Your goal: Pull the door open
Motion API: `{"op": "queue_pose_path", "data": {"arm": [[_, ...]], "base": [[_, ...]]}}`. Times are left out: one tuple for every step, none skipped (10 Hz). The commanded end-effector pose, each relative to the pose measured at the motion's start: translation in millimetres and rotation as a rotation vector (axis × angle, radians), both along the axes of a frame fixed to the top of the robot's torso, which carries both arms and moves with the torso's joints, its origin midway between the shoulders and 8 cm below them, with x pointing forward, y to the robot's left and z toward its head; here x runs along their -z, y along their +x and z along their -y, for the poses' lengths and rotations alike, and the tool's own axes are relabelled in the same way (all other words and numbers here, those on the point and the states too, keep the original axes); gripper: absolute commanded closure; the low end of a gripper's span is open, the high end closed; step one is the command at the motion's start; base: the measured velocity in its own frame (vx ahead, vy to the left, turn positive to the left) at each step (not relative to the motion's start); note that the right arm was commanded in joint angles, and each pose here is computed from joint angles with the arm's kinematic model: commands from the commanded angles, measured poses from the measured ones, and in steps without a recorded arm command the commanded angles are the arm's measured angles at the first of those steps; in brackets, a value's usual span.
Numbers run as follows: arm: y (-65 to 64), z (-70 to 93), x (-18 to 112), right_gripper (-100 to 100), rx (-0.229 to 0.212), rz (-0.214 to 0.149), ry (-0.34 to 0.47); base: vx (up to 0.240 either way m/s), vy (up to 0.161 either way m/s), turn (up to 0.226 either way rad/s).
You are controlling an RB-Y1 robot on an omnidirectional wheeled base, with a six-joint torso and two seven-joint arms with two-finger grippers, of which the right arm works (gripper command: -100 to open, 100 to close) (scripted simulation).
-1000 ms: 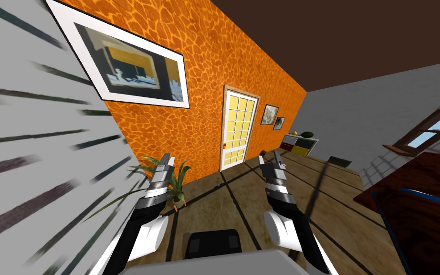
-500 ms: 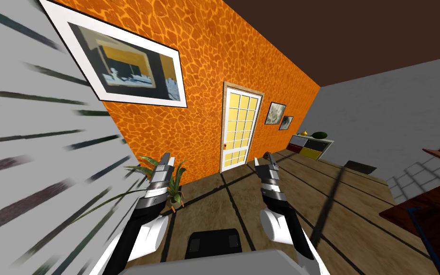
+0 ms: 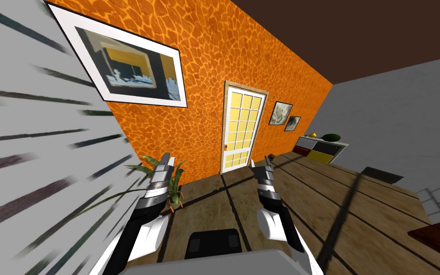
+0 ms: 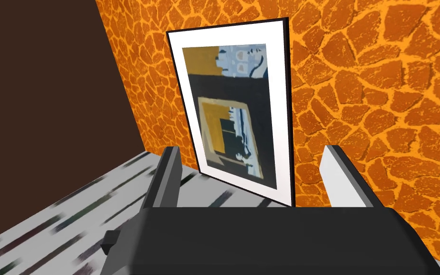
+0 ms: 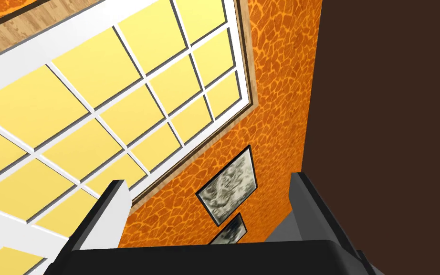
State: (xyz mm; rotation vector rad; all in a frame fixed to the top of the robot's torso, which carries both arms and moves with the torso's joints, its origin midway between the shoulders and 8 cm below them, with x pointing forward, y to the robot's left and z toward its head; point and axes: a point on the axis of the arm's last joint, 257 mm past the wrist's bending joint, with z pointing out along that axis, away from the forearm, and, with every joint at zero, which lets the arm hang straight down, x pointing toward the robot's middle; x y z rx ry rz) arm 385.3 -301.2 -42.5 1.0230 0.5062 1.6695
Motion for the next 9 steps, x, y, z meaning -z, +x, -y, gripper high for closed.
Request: {"op": "queue_pose_path", "data": {"arm": [[5.4,-2.6,12.2,-100,-0.029,-0.008,0.042],[8.6,-3.5,19.0,-100,-0.045,-0.013,0.067],[11.6,-4.4,25.9,-100,-0.061,-0.018,0.092],[14.6,-5.3,33.1,-100,-0.077,-0.024,0.117],[17.7,-6.2,40.8,-100,-0.094,-0.03,0.145],[20.7,-7.1,48.5,-100,-0.11,-0.037,0.172],[23.6,-7.9,56.3,-100,-0.125,-0.043,0.2],[26.4,-8.7,64.0,-100,-0.14,-0.05,0.227],[29.0,-9.4,71.9,-100,-0.154,-0.056,0.254]], "base": [[0.062,-0.091,0.104],[0.073,-0.103,0.106],[0.076,-0.118,0.104],[0.085,-0.104,0.13],[0.105,-0.095,0.096],[0.085,-0.097,0.101],[0.068,-0.109,0.115],[0.055,-0.099,0.157],[0.063,-0.105,0.138]]}}
